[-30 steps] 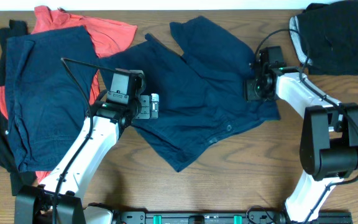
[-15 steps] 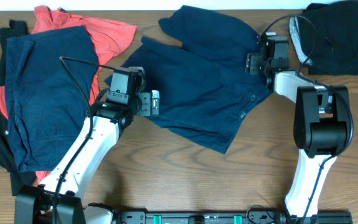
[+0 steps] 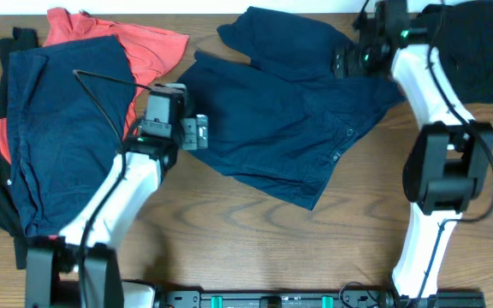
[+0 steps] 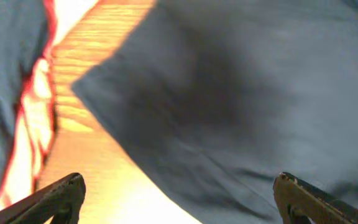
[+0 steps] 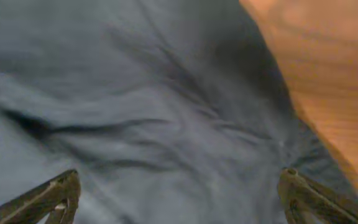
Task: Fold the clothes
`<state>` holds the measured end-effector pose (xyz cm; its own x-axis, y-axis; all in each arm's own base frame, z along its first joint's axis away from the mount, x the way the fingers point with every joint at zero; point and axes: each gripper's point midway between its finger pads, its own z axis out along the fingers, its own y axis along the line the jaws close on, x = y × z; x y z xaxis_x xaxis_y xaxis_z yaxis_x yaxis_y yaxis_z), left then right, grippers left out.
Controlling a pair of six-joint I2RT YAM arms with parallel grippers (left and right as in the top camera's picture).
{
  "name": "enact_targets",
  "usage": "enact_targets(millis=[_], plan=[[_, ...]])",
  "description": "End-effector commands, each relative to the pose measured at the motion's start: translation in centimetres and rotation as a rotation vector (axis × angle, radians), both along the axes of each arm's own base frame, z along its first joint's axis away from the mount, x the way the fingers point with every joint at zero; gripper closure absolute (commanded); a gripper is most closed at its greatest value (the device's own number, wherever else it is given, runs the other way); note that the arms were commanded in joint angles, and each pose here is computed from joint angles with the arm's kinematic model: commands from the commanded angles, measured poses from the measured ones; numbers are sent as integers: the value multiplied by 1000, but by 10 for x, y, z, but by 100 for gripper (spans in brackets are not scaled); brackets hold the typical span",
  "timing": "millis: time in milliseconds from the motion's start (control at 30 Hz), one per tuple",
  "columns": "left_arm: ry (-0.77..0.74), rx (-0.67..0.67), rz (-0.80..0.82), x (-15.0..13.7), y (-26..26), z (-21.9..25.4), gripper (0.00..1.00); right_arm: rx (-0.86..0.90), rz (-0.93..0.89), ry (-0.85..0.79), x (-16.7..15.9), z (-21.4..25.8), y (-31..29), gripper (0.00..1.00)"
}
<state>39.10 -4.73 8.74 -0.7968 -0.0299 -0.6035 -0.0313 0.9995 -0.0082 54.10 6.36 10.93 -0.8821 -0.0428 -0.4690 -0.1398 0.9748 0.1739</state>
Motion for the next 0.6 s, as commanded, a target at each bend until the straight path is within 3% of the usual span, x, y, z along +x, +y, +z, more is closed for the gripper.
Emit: enact_targets(millis=[0, 233, 433, 567], plan=[[17, 27, 81, 12, 30, -20, 2, 36, 98, -96, -12, 70, 30, 1], [4, -128, 367, 28, 61, -51, 2, 1, 216, -11, -52, 69, 80, 2], [13, -191, 333, 35, 49, -63, 8, 7, 293, -2, -67, 67, 121, 10], [11, -201, 331, 36, 47, -65, 20, -10, 328, 0, -75, 66, 138, 15]])
